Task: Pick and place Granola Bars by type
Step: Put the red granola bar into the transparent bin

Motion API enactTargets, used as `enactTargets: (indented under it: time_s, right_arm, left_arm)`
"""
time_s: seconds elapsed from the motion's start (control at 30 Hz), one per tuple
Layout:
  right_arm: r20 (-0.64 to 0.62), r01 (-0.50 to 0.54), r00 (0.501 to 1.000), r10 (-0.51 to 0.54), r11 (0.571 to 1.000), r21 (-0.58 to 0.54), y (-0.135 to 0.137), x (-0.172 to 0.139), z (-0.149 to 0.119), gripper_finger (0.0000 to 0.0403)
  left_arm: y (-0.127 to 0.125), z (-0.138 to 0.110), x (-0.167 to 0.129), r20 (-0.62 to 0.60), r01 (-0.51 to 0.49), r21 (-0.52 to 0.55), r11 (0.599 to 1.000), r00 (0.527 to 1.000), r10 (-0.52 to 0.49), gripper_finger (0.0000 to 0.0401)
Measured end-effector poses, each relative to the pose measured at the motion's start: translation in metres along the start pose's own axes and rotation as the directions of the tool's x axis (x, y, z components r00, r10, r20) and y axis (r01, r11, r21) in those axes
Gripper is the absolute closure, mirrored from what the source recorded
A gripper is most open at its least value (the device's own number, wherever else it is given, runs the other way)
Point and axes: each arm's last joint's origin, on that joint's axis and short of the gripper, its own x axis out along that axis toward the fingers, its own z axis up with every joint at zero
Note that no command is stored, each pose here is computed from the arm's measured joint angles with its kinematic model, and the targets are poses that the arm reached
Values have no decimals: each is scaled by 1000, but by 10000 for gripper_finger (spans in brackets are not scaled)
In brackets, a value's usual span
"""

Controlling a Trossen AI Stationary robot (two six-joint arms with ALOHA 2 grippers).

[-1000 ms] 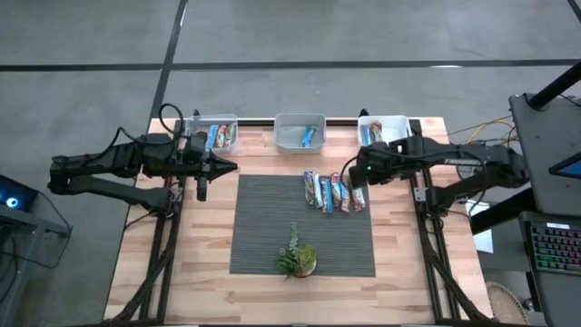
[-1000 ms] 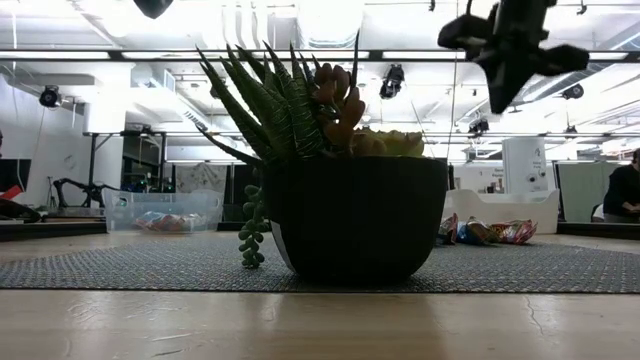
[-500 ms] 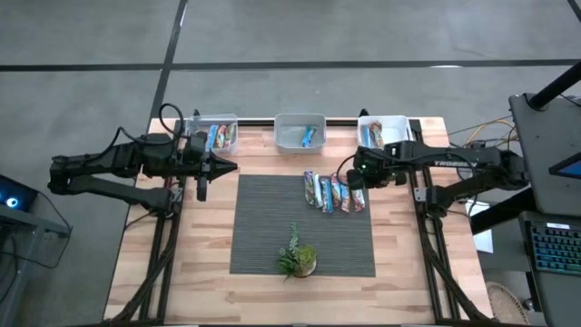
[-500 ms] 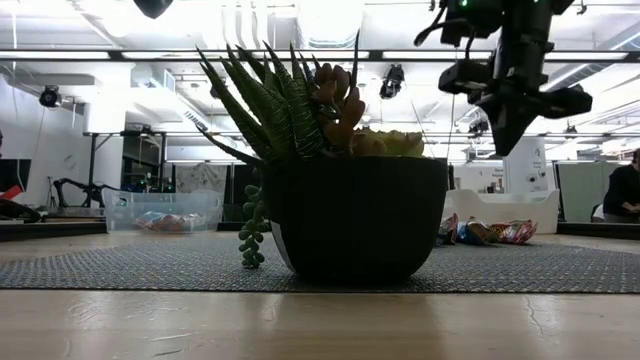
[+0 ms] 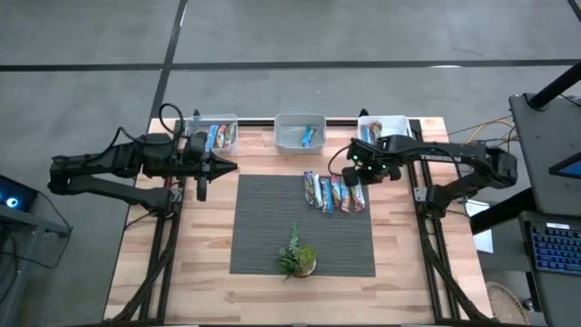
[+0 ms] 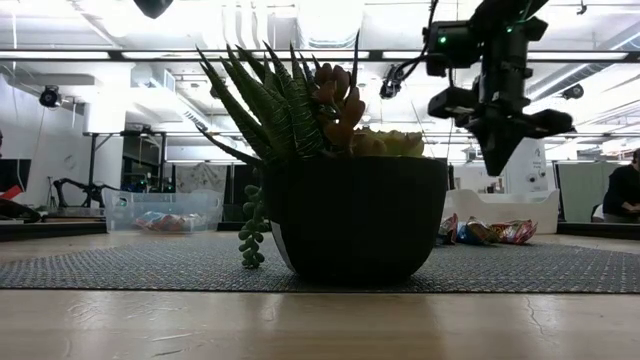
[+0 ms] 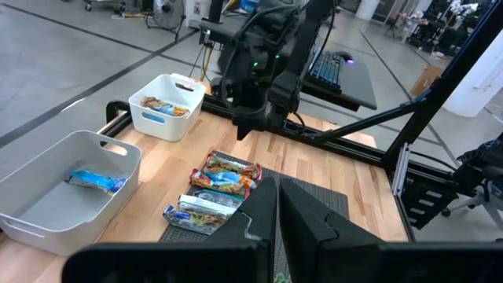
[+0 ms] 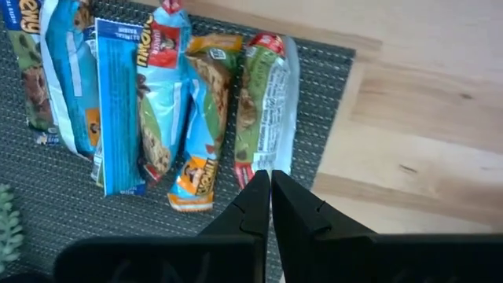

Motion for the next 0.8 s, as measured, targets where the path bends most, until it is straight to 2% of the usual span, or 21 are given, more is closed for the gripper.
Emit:
enactTargets:
  time_s: [0.53,0.8]
  right_arm:
    - [-89,46,995,-54,995,-85,23,38,16,394]
    - [-99,60,993,-69,994,-90,24,44,17,394]
  left_arm:
    - [0,0,0,1,0,-7,1000,1000,0,401]
    - [0,0,0,2,0,-17,1000,1000,0,401]
